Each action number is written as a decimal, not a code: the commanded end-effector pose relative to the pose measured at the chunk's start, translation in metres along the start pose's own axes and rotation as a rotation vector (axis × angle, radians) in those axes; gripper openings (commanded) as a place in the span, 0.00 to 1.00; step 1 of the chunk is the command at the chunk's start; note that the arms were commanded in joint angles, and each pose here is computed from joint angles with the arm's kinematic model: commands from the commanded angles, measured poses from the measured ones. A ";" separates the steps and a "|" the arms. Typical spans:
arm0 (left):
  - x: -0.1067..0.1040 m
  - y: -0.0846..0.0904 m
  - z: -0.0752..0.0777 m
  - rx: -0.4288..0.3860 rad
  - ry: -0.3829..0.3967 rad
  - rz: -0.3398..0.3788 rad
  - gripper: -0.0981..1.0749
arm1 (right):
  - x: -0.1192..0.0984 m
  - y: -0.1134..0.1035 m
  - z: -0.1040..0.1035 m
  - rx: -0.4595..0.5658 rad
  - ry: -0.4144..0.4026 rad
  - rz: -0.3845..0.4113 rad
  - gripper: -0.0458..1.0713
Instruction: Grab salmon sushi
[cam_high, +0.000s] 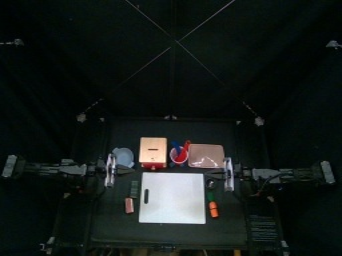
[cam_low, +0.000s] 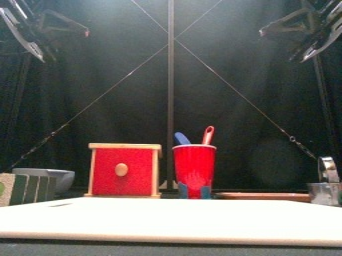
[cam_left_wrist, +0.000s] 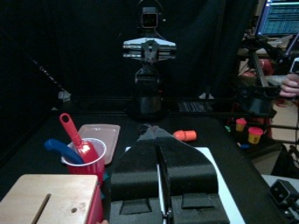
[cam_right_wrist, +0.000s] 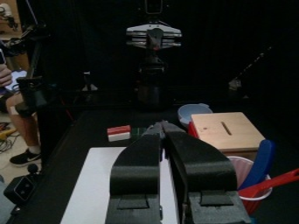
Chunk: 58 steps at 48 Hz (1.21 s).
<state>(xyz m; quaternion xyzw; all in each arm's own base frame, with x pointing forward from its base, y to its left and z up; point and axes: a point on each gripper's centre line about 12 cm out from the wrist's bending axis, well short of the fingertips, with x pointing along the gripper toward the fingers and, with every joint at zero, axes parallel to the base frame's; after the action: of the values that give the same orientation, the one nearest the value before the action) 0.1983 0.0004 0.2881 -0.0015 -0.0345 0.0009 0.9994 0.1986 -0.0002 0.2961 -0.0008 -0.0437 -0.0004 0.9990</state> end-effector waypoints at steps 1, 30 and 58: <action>0.004 0.002 0.004 -0.025 -0.009 0.011 0.04 | 0.002 0.000 -0.002 -0.005 0.009 0.000 0.04; 0.003 -0.010 -0.032 -0.655 0.312 0.058 0.64 | 0.008 0.000 -0.021 -0.010 0.083 0.001 0.06; 0.008 -0.052 -0.071 -1.109 0.783 0.002 0.89 | 0.011 0.000 -0.032 -0.007 0.127 0.000 0.06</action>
<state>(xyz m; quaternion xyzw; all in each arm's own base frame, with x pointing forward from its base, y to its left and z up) 0.2052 -0.0458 0.2151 -0.4988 0.3200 -0.0089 0.8054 0.2095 -0.0006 0.2624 -0.0056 0.0207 0.0001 0.9998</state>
